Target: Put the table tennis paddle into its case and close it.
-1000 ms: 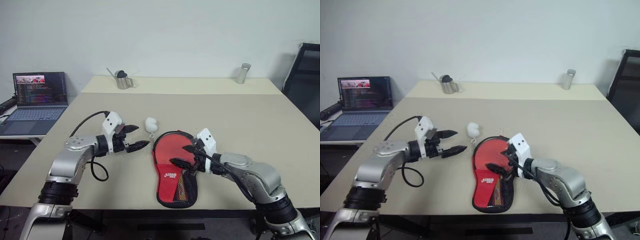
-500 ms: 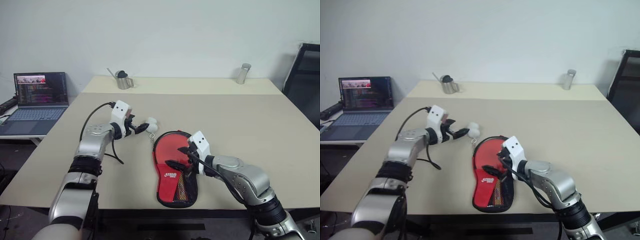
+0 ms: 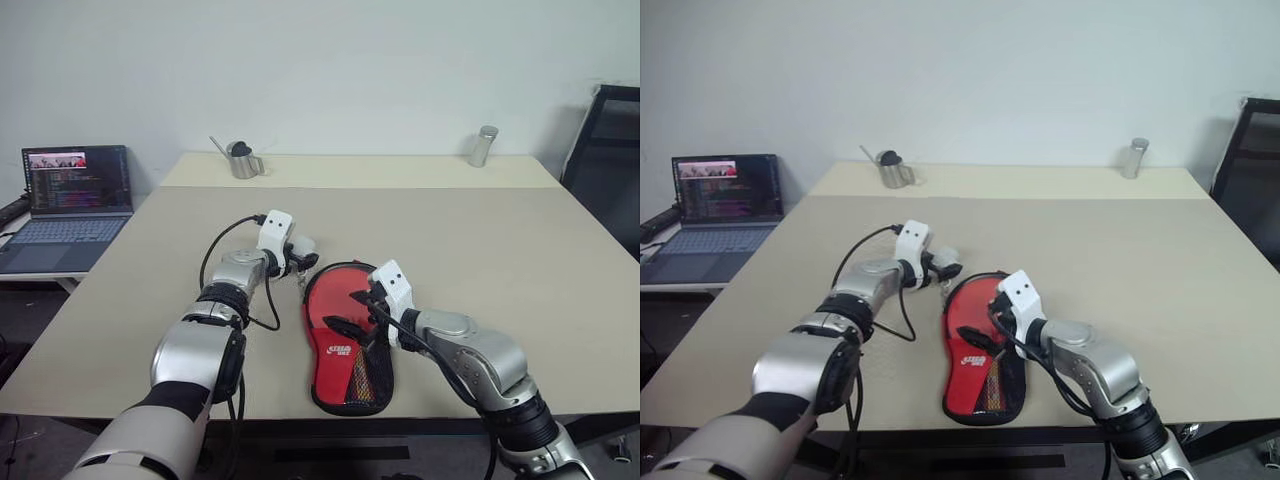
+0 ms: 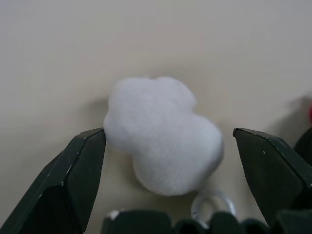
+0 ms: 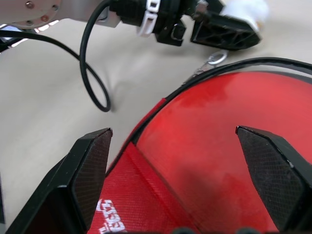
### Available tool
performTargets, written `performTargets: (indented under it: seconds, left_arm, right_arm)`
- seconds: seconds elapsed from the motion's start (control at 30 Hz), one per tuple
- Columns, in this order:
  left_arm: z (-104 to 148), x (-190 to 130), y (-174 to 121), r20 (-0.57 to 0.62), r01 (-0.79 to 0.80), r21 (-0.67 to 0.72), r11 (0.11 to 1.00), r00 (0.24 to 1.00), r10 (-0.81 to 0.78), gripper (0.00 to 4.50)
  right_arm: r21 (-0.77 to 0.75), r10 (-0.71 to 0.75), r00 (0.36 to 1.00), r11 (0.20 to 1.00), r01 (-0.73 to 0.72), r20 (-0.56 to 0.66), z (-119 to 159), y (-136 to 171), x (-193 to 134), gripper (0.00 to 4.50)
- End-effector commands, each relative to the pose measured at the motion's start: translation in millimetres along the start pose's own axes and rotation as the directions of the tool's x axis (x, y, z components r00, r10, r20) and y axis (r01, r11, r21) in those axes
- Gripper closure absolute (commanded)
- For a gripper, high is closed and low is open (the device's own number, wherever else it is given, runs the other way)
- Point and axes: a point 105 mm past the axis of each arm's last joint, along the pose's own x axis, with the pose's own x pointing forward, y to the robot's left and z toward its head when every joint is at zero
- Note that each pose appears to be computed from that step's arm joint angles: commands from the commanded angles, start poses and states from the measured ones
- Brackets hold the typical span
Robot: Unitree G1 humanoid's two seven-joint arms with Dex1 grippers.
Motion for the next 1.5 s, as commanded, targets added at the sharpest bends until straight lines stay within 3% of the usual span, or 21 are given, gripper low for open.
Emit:
performTargets:
  seconds: [0.03,0.17,0.27,0.57,0.63,1.0,1.27,1.5]
  left_arm:
    - [11,2,-3,0.006,-0.008,0.027,1.0,1.0,0.008,0.0]
    - [3,4,-6,-0.019,-0.009,0.025,1.0,1.0,0.01,0.0]
    - [-2,5,-8,-0.028,-0.008,0.016,1.0,1.0,0.009,0.62]
    - [-6,8,-11,-0.012,-0.02,-0.049,0.999,1.0,0.02,3.91]
    - [-4,8,-10,0.013,-0.021,-0.077,0.997,1.0,0.022,4.42]
    - [2,2,-9,0.206,0.042,-0.193,0.98,0.979,-0.001,4.47]
    - [16,-9,-9,0.332,0.071,-0.17,0.983,0.943,-0.011,4.47]
    - [35,-25,-6,0.39,0.088,-0.099,0.991,0.92,-0.043,4.47]
  right_arm:
    - [-0.009,-0.017,0.998,1.0,0.018,0.063,13,0,-1,0.04]
    - [-0.004,-0.029,0.997,1.0,0.029,0.071,13,0,-1,0.04]
    - [0.0,-0.037,0.996,0.999,0.037,0.077,13,1,-2,0.0]
    - [0.006,-0.056,0.995,0.998,0.056,0.081,11,1,-3,0.0]
    - [0.002,-0.056,0.995,0.998,0.056,0.08,10,0,-4,0.0]
    - [0.007,-0.073,0.992,0.997,0.072,0.104,11,-5,0,0.0]
    - [-0.012,-0.028,0.989,0.999,0.03,0.143,18,0,15,0.0]
    - [-0.036,0.027,0.994,0.999,-0.024,0.101,9,8,34,0.0]
